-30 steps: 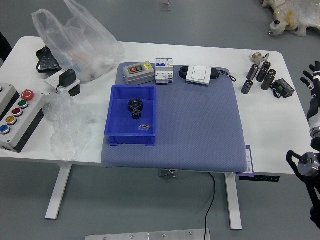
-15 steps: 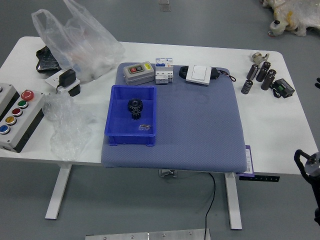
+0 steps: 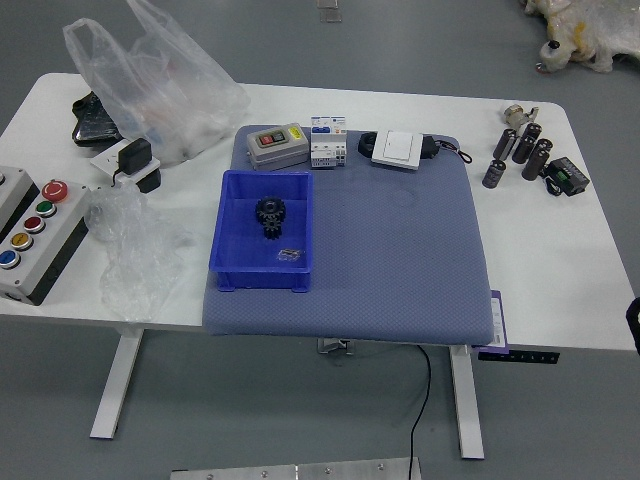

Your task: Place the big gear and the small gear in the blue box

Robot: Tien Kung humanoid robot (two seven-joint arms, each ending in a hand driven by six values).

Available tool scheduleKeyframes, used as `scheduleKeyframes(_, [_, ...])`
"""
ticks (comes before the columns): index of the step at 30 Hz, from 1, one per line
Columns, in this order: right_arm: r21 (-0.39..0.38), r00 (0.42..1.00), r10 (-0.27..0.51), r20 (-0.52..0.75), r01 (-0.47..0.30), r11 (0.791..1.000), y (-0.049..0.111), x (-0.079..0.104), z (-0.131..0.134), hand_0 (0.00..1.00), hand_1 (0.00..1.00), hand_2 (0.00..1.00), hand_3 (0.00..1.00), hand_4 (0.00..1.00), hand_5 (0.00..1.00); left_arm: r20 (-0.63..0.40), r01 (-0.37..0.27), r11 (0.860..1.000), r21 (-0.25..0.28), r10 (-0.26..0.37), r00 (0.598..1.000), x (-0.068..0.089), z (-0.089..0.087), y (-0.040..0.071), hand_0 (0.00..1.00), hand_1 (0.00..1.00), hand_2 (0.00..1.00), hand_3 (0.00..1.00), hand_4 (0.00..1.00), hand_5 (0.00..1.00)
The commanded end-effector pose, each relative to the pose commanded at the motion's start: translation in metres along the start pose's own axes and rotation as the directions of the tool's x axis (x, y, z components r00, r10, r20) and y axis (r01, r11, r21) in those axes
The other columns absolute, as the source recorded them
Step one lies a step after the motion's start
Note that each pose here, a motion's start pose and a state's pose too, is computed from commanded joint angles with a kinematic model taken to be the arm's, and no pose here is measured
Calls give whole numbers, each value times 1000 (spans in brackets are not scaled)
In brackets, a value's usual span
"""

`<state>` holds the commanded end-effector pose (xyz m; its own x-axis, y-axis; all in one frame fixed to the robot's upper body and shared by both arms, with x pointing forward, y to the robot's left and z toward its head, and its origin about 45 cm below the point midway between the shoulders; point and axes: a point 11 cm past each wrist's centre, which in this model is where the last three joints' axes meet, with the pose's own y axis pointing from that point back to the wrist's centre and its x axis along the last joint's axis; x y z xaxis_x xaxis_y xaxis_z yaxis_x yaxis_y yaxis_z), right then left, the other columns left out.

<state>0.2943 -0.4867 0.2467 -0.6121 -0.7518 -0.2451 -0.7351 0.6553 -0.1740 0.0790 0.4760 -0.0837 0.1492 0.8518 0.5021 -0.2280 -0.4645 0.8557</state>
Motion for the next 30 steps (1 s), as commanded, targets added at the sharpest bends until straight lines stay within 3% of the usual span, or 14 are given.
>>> scheduleKeyframes(5, [-2,999,31,-9,-32,1000,-2,5,2,456,427,514,602,709,516,1,6,1000,18,-6,1000,-5,-6,0,618,466,495,647,685,313])
scheduleKeyframes(13, [-26,1000,9,3,-9,1000,1,-14,15,456,423,520,605,672,505,-2,-10,1000,13,10,1000,0,-4,0,618,467,496,646,685,311])
scheduleKeyframes(19, [-40,1000,6,6,-6,999,4,-19,20,453,419,518,608,661,498,-5,-16,1000,13,16,1000,2,-4,0,618,467,498,647,685,308])
scheduleKeyframes(24, [-27,1000,-14,14,14,1000,2,-28,15,453,419,518,608,661,498,-3,-18,999,26,18,1000,2,-8,0,618,467,498,647,685,308])
scheduleKeyframes(30, [-8,998,-55,-12,55,998,3,-42,10,438,420,522,611,639,476,-8,-20,1000,1,20,1000,5,2,0,618,469,499,647,685,309])
